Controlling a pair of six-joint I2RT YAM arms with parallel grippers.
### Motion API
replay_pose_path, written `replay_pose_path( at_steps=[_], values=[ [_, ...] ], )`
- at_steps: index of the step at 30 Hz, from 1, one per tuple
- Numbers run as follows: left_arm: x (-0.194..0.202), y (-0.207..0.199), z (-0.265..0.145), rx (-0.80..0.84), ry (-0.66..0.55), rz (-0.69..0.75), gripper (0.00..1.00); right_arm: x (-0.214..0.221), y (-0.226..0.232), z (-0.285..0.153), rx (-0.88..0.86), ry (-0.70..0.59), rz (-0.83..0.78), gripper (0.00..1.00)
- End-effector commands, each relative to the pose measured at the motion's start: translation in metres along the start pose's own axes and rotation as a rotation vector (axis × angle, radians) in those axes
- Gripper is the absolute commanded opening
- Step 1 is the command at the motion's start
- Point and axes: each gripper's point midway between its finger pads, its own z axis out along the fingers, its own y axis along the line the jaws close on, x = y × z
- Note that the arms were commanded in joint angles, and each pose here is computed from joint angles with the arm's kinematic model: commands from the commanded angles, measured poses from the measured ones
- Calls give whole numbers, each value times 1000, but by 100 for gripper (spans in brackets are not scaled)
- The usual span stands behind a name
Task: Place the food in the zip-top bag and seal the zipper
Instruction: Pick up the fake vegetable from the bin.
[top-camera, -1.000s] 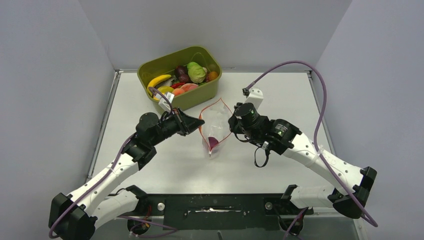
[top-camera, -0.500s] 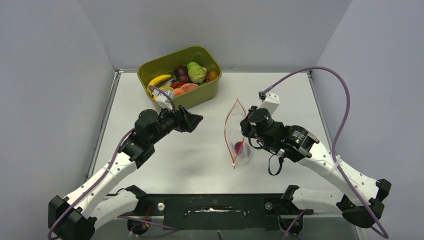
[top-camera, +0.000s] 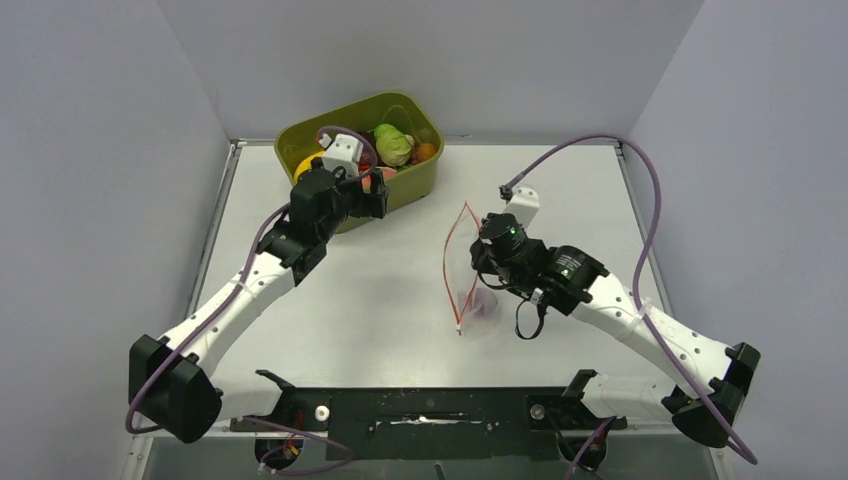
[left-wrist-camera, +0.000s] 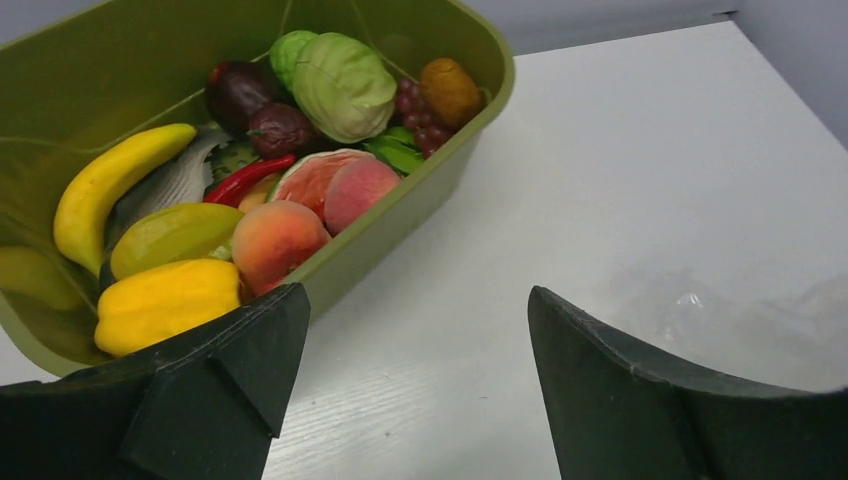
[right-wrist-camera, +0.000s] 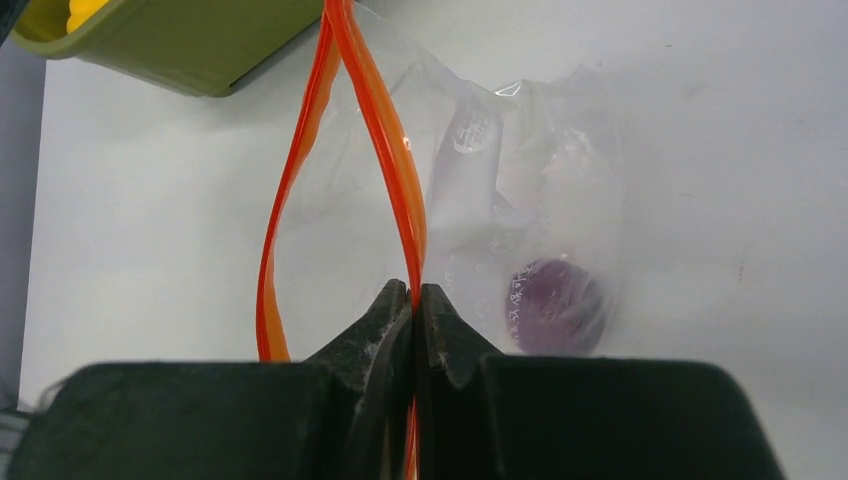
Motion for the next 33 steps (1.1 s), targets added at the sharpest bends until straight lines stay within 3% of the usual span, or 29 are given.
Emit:
replay_pose_path(
  at_steps=[1, 10, 13, 21, 33],
  values=[
    [-25, 32, 20, -71, -37, -4, 78, -11, 41, 12, -154, -28, 49, 0],
    [-38, 73, 68, -94, -42, -86, 66, -6, 54, 16, -191, 20, 36, 0],
    [-32, 73, 91, -27, 3, -98, 72, -5, 52, 16, -192, 24, 34, 0],
    [-44, 70, 145, 66, -21, -129, 77, -5, 53, 11, -204, 37, 44, 0],
    [-5, 65, 221, 100, 97, -185, 81, -13, 45, -3, -174, 14, 58, 0]
  ],
)
